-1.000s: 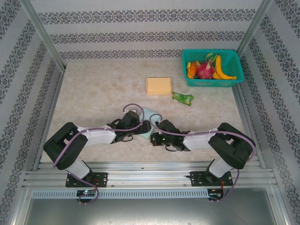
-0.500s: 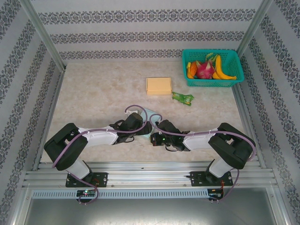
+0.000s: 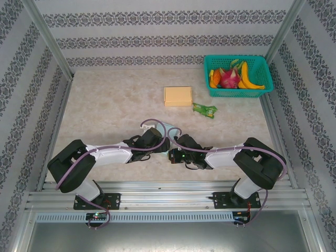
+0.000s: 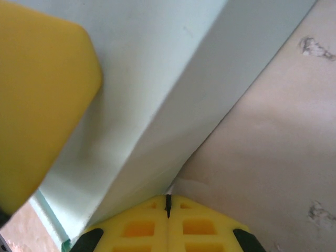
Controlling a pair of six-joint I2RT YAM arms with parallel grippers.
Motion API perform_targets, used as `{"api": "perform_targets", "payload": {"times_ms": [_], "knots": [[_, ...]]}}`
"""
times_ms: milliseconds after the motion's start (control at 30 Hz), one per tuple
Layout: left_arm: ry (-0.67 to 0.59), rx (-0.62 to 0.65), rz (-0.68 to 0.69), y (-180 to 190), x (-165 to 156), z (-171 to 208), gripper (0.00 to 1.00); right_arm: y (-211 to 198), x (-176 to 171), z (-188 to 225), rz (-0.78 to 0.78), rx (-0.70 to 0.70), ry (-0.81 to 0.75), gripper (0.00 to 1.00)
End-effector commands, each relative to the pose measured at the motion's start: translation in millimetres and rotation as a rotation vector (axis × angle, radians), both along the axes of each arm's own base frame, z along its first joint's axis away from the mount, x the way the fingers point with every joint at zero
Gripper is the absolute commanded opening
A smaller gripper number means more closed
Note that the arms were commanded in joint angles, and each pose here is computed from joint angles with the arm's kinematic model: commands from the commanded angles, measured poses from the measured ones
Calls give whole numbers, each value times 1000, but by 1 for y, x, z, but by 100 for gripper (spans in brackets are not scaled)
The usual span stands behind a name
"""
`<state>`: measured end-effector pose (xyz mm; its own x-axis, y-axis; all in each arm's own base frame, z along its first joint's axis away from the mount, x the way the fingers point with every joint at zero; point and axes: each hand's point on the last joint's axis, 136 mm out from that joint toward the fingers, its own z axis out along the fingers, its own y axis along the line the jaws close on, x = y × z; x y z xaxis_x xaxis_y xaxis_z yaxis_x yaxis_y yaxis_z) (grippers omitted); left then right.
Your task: Fold the paper box
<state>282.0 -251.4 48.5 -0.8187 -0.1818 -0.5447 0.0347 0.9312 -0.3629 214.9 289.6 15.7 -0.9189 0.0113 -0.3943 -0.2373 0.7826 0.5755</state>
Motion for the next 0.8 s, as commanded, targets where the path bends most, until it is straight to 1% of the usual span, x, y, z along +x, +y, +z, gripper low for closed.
{"api": "perform_targets", "payload": {"times_ms": [0, 133, 400, 633, 767], "knots": [[-1, -150, -138, -52, -19, 35, 95, 5, 9, 3, -13, 9, -49, 0], [-14, -114, -105, -41, -14, 36, 95, 0, 7, 5, -20, 3, -58, 0], [-29, -85, -72, -30, -10, 37, 96, -14, 6, 13, -48, -8, -94, 0], [-21, -110, -70, -32, -11, 35, 96, -13, 5, 21, -45, 16, -105, 0], [-14, -99, -63, -31, -11, 30, 96, -11, 6, 22, -44, 27, -109, 0]]}}
